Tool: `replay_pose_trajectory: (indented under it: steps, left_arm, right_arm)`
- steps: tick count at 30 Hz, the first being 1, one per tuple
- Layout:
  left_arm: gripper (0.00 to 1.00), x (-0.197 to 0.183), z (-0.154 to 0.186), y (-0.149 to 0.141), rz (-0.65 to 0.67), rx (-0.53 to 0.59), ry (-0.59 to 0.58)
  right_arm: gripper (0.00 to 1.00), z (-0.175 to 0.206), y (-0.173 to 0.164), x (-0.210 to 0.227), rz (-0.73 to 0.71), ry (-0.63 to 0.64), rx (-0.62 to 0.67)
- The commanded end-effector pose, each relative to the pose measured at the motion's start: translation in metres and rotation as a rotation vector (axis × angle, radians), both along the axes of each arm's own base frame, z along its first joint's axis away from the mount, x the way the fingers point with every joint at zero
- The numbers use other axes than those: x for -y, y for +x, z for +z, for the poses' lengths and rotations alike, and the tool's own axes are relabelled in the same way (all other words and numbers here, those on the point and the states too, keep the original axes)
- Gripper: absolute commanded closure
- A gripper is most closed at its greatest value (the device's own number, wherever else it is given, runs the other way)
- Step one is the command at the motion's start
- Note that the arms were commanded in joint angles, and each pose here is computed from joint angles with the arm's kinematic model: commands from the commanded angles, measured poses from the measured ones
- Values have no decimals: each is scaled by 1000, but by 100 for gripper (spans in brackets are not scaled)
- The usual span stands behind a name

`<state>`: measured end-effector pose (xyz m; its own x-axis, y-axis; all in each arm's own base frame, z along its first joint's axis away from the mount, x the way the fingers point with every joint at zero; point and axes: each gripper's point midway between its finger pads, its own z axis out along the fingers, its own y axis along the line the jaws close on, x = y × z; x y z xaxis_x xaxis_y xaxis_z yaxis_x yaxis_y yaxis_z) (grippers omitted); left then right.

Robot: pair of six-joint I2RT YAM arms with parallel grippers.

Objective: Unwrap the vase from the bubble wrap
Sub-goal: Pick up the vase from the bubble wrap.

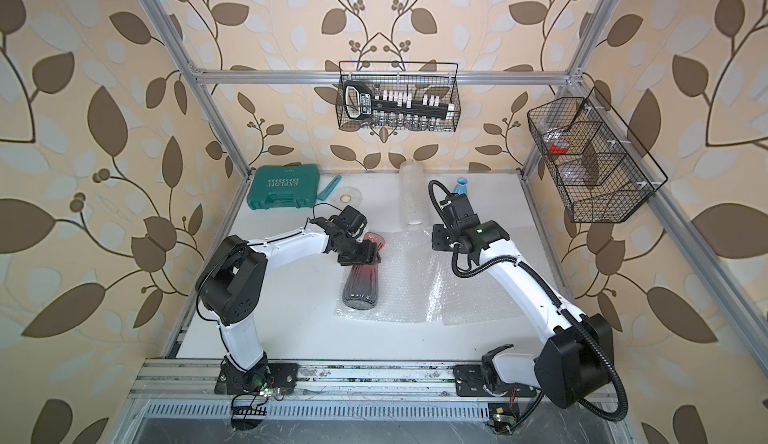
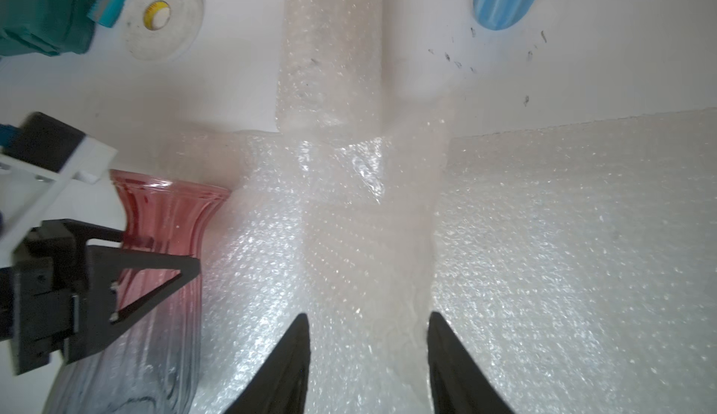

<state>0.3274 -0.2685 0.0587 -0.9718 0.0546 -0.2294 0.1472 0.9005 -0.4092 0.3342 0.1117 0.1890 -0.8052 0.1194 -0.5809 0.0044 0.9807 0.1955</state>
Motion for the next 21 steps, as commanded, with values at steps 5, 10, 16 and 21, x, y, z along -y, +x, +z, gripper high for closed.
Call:
replay_pose_trajectory:
  steps: [5, 10, 16, 21]
  left_arm:
    - [43, 12, 44, 2, -160, 180, -84]
    - [48, 16, 61, 1, -196, 247, -129]
    - [49, 12, 68, -4, -215, 257, -120]
    - [50, 9, 78, -6, -226, 305, -126]
  right_arm:
    - [51, 9, 1, -24, 68, 160, 18]
    - [50, 3, 4, -6, -11, 124, -2]
    - [35, -14, -6, 39, -149, -89, -57]
    - [32, -17, -14, 62, -212, -207, -86]
